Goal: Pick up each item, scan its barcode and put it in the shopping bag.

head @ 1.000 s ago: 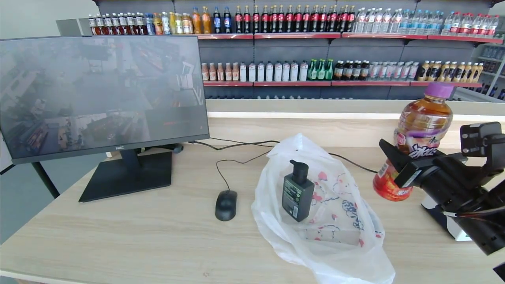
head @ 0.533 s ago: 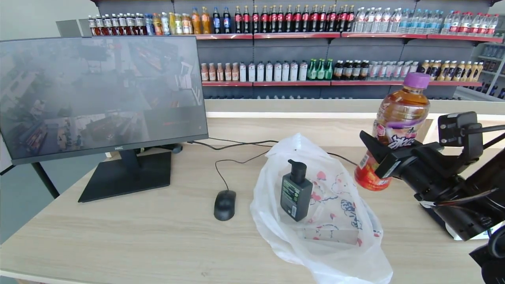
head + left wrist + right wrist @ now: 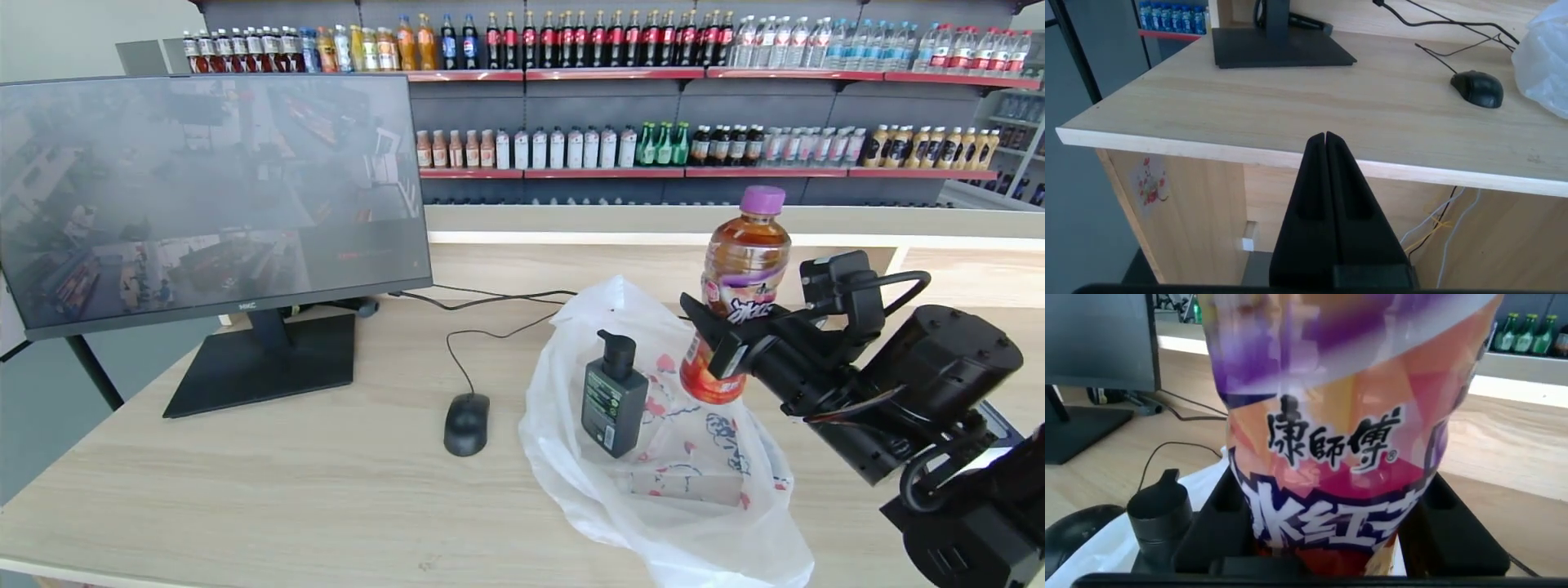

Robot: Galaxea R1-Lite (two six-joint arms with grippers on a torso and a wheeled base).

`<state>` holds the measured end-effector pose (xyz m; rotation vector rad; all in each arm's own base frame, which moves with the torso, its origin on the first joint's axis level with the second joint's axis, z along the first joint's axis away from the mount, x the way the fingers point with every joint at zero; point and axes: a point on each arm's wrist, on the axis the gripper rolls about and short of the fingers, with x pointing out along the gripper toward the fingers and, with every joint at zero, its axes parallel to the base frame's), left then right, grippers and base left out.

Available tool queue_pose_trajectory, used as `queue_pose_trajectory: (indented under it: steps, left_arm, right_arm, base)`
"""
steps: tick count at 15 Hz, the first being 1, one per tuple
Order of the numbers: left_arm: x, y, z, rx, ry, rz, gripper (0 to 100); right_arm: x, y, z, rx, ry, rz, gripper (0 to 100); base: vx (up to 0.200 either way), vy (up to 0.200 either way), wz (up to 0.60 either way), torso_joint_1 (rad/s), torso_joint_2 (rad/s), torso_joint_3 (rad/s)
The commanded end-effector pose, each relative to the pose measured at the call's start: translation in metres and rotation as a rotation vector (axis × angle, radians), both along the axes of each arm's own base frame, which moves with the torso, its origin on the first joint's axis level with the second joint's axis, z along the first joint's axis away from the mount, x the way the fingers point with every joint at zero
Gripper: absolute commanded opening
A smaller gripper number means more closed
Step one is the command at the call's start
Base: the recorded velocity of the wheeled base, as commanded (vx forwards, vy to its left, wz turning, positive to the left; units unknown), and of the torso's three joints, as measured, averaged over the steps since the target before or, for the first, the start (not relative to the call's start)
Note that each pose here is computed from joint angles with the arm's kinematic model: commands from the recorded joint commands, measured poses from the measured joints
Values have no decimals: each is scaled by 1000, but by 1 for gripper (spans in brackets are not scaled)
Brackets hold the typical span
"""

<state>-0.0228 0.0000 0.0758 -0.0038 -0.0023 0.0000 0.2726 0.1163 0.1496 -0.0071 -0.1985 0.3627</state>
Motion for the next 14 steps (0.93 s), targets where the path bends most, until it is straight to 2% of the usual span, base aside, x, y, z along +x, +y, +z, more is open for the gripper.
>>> queue_pose_trajectory:
  steps: [1,14]
  left_arm:
    - [0,0,0,-1,-1,0,0]
    - [0,0,0,-1,-1,0,0]
  right_arm:
    - [7,4,-13,-15,38,3,0]
    - [35,13,-44,-36,103,-4,0]
  base:
    - [0,0,0,0,0,0]
    - [0,0,0,0,0,0]
